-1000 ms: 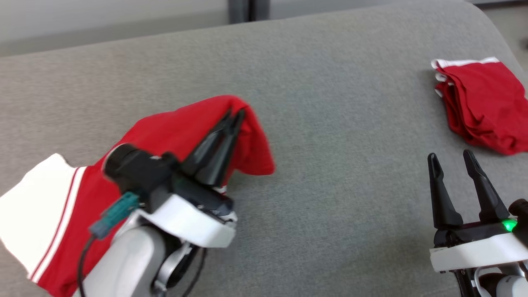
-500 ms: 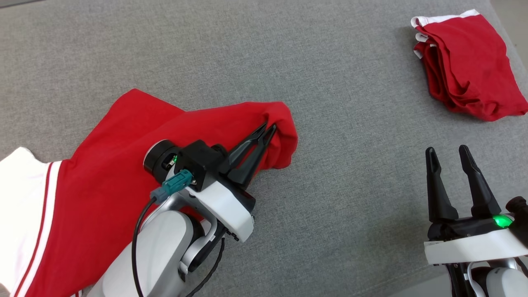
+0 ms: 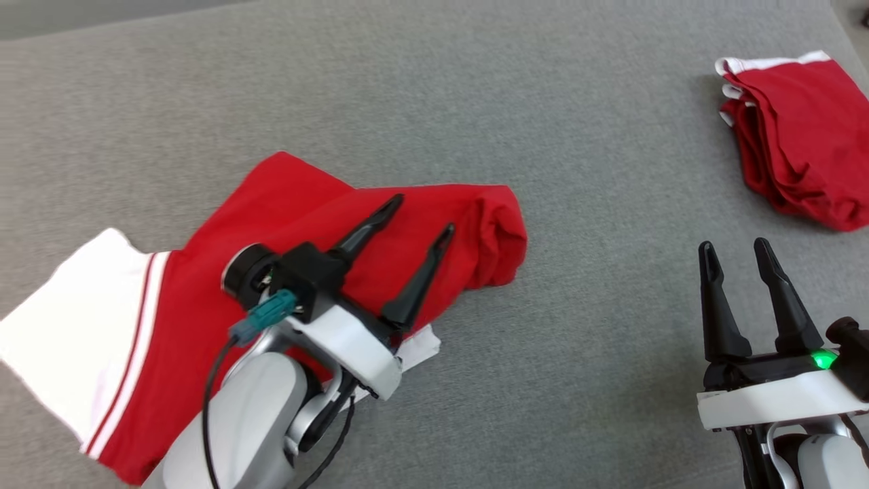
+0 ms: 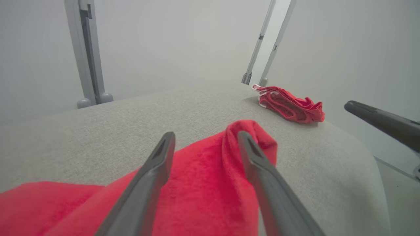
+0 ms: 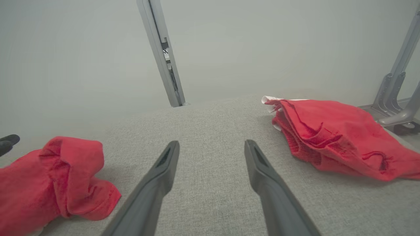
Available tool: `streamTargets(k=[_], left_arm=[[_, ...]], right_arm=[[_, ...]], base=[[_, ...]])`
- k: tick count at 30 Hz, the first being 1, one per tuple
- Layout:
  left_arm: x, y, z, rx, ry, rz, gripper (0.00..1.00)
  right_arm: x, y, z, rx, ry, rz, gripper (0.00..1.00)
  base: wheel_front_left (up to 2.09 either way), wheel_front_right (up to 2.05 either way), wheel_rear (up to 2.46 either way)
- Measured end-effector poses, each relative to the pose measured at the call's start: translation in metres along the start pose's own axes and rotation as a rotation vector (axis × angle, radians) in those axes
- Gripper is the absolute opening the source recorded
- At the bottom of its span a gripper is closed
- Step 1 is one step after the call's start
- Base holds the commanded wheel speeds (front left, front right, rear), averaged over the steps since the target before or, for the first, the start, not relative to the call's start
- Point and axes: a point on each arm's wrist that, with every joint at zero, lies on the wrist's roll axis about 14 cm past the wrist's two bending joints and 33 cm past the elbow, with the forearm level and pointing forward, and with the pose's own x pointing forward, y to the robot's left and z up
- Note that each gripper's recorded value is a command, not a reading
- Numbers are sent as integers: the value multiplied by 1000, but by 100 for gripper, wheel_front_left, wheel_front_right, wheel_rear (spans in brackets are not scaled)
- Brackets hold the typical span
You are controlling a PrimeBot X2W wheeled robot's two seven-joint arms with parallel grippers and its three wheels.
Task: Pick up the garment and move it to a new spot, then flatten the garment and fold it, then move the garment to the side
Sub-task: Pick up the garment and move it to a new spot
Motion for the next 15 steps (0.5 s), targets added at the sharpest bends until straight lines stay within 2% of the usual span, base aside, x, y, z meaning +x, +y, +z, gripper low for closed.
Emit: streamTargets(k=[7,15], left_arm=[[-44,56,36,10,-127,248,100],[-122,117,70,45,-241,525,100]], right_arm=[[5,19,12,1,-25,60,100],[9,48,20,-19,-28,146,100]], base=[[0,0,0],[0,0,0]])
